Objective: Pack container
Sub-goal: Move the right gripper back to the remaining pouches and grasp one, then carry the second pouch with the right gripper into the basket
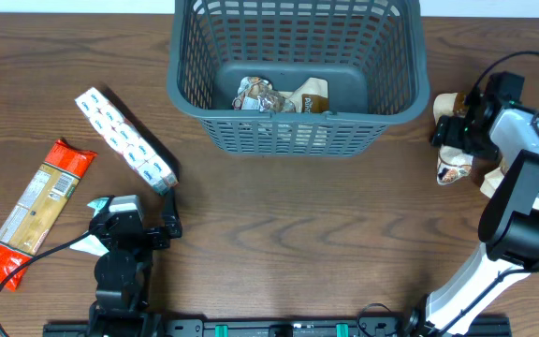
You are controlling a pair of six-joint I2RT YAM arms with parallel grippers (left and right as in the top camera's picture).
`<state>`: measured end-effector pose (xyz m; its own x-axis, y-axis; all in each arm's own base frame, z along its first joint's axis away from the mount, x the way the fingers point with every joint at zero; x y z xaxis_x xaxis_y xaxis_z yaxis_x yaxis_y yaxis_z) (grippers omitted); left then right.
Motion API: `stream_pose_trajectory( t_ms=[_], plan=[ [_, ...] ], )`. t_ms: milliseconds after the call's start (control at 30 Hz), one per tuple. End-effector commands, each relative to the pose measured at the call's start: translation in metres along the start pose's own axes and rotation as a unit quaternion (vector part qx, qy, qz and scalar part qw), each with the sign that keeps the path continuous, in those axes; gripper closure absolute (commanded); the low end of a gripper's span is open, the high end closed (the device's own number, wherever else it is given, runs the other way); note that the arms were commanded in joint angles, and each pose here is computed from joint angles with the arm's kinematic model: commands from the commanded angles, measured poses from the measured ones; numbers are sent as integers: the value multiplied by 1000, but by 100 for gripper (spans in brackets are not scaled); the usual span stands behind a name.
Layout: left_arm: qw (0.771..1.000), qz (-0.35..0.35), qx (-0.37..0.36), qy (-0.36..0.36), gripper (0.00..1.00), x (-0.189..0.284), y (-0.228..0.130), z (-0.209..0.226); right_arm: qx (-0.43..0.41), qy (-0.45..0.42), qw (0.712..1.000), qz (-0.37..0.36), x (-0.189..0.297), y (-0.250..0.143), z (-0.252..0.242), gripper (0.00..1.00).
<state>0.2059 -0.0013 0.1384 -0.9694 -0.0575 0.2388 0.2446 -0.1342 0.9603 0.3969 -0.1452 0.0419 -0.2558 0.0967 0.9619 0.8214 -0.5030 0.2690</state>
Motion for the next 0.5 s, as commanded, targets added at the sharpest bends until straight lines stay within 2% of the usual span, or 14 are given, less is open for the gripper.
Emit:
stream_pose_trajectory(
  t_ms=[0, 133, 300, 467],
  plan=[
    [1000, 27, -1, 8, 1, -2, -15, 1, 5, 2, 1000, 17, -10, -13, -2, 14],
    [1000, 27, -1, 8, 2, -2, -15, 1, 5, 2, 1000, 19, -10, -14, -2, 55],
    [1000, 27, -1, 8, 2, -2, -15, 1, 4, 16, 1000, 25, -9, -16, 2, 99],
    [1000, 27, -1, 8, 1, -2, -15, 1, 5, 36, 999, 4, 14, -1, 8, 99]
  ],
)
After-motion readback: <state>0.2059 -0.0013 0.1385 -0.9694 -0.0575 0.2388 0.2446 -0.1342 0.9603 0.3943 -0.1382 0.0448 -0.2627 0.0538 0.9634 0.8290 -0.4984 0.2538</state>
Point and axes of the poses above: each gripper's point midway between its finger pads, its own x axis back along the fingers, its own z axis along the line the jaws close on, y = z × x, the point moved 4 cm from there along x, back along the fingers, and after that the axes turned 13 degrees about -x, right-handed, at the moved point
